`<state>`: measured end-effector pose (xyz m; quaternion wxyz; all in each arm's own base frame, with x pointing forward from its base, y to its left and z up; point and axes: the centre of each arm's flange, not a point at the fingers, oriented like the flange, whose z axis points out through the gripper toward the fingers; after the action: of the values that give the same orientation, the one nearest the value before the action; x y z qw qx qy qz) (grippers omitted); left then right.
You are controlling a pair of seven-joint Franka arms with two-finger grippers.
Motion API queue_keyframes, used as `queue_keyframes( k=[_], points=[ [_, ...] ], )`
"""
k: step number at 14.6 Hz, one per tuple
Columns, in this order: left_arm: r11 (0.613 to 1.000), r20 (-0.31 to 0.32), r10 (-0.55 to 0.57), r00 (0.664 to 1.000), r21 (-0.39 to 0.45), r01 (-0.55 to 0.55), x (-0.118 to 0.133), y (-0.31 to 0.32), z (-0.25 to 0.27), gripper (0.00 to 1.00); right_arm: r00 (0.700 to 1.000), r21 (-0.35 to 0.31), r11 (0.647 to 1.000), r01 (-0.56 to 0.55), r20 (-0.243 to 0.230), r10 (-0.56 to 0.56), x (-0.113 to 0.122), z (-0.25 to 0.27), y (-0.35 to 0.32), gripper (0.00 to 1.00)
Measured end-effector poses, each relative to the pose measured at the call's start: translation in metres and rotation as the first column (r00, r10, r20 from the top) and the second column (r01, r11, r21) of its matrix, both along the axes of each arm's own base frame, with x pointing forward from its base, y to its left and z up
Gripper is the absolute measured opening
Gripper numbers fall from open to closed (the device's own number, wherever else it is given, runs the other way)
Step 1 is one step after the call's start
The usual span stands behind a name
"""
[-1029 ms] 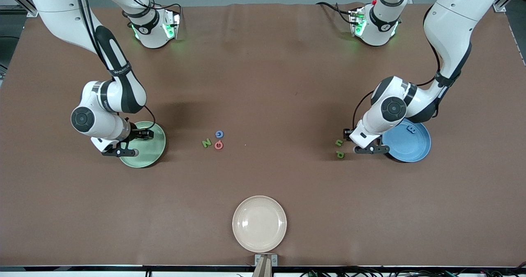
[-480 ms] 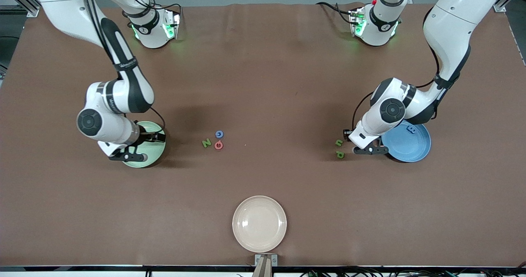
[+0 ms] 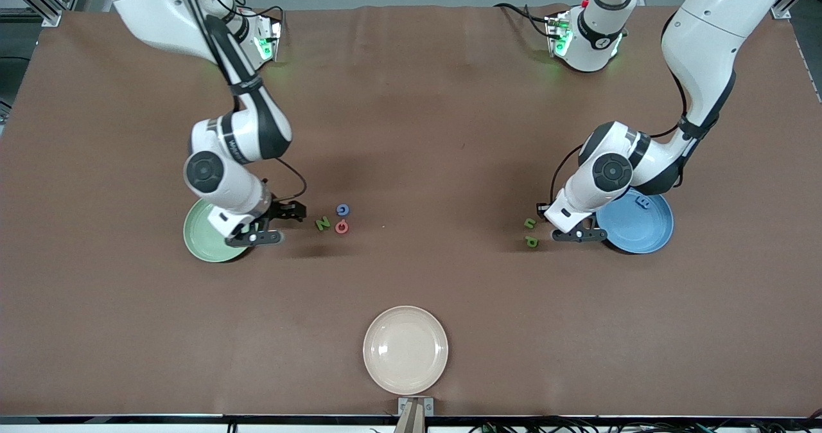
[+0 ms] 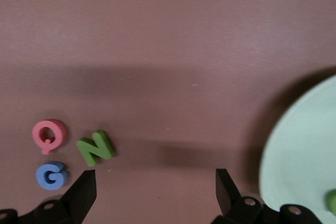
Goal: Sort upper and lower case letters into plates
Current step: 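Drop the t into the blue plate while the right gripper reaches N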
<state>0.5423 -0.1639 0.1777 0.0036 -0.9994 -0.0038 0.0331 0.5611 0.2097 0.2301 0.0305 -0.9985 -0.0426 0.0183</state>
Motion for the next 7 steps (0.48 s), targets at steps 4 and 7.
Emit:
queue_keyframes(
  k=[4, 7],
  points=[
    [0.999, 0.017, 0.012, 1.000, 0.039, -0.013, 0.010, 0.016, 0.022, 0.34, 0.999, -0.003, 1.000, -0.025, 0.026, 0.025, -0.004, -0.021, 0.016, 1.00],
    [0.998, 0.020, -0.016, 1.000, 0.069, 0.015, 0.015, 0.034, 0.058, 0.34, 0.998, -0.002, 0.999, -0.044, 0.040, 0.044, -0.005, -0.028, 0.028, 0.98]
  ],
)
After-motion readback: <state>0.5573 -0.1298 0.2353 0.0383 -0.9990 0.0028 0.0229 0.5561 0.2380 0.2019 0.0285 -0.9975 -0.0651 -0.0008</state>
